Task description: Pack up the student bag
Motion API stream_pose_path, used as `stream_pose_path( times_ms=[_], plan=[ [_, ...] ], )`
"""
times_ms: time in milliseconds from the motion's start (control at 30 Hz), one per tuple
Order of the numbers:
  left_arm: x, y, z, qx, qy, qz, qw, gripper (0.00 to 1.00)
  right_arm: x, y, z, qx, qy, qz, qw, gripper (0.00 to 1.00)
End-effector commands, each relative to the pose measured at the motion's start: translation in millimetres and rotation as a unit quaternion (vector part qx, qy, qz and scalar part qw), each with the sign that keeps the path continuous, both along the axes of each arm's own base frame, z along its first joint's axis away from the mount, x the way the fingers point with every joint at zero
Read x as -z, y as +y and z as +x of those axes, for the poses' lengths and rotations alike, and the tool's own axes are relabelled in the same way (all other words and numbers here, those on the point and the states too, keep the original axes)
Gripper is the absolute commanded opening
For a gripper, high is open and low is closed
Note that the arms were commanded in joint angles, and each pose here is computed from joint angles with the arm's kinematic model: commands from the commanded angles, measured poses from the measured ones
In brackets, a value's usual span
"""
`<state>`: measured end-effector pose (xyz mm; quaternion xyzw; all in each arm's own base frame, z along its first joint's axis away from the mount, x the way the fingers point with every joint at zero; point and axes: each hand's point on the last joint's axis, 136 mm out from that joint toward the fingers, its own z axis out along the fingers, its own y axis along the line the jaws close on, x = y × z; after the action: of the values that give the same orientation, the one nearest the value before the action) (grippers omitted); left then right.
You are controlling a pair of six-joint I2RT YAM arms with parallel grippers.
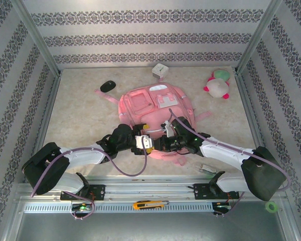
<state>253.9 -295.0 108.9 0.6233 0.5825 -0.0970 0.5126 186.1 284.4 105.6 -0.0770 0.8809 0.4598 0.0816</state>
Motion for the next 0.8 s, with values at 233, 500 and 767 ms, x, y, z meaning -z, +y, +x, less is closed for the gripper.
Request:
stream_pose_path(
  times_ms=[233, 500, 767],
  plan=[
    [-50.0, -21.6, 11.0, 0.005, -0.046, -0.069, 0.997, 0.94, 0.7, 2.8, 2.0, 0.0, 0.005, 0.004, 1.0, 0.14],
    [-51.3, -22.5, 10.6, 0.007, -0.043, -0.072, 0.996, 0.94, 1.1, 5.9, 2.0, -0.001, 0.004, 0.004, 1.0, 0.15],
    [-45.7, -14.7, 9.5, -0.001, -0.048, -0.051, 0.998, 0.95, -2.1, 2.8, 8.4, 0.009, -0.012, -0.001, 1.0, 0.0]
  ],
)
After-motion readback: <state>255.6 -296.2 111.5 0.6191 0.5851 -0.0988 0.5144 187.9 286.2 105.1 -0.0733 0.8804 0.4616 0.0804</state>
